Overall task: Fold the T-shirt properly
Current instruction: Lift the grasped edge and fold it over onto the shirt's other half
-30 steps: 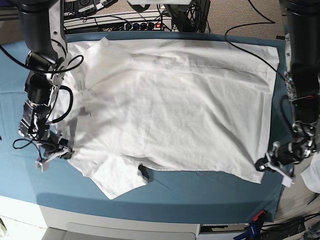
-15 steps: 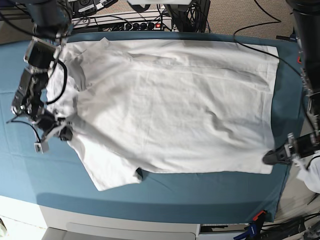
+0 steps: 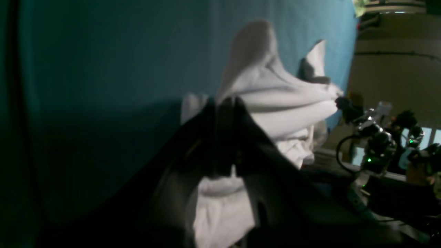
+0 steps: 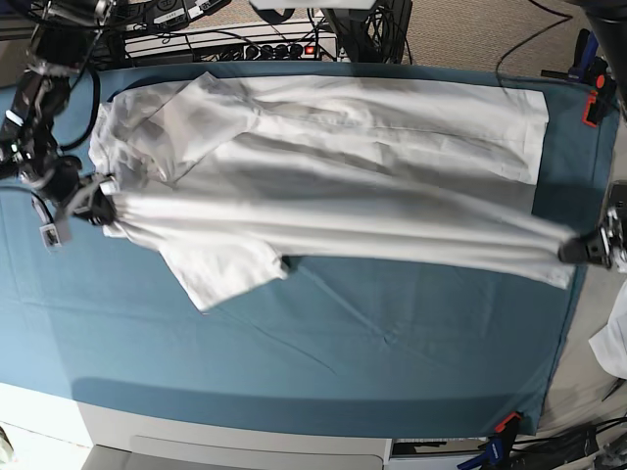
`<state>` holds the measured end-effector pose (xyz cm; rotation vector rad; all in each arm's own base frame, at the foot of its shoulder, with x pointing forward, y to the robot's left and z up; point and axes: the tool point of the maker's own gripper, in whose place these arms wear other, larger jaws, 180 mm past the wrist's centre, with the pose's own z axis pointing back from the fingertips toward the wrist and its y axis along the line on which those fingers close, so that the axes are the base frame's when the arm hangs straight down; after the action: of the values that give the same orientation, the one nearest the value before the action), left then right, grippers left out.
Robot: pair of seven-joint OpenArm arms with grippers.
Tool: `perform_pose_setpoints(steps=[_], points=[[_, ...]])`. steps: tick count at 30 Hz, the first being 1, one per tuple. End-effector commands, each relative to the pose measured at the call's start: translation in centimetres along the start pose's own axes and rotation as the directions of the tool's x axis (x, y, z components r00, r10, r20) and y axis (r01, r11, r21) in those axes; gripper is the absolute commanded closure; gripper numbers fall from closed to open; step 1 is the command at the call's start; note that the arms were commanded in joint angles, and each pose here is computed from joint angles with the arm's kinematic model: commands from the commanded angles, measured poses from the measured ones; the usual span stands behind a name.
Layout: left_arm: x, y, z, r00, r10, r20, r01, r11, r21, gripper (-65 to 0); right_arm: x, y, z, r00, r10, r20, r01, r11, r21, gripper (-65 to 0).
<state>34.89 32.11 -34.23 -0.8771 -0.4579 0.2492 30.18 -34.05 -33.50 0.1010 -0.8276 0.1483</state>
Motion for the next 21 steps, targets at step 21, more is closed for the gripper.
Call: perform_pose_setpoints(steps=[21], points=[[-3.3, 3.1, 1.8, 1.0, 0.015, -0.018, -0.014, 0.997, 0.079, -0.2, -4.1, -5.5, 7.2, 0.967, -0.236, 0.098, 0.247, 0.96, -0.133, -17.3]])
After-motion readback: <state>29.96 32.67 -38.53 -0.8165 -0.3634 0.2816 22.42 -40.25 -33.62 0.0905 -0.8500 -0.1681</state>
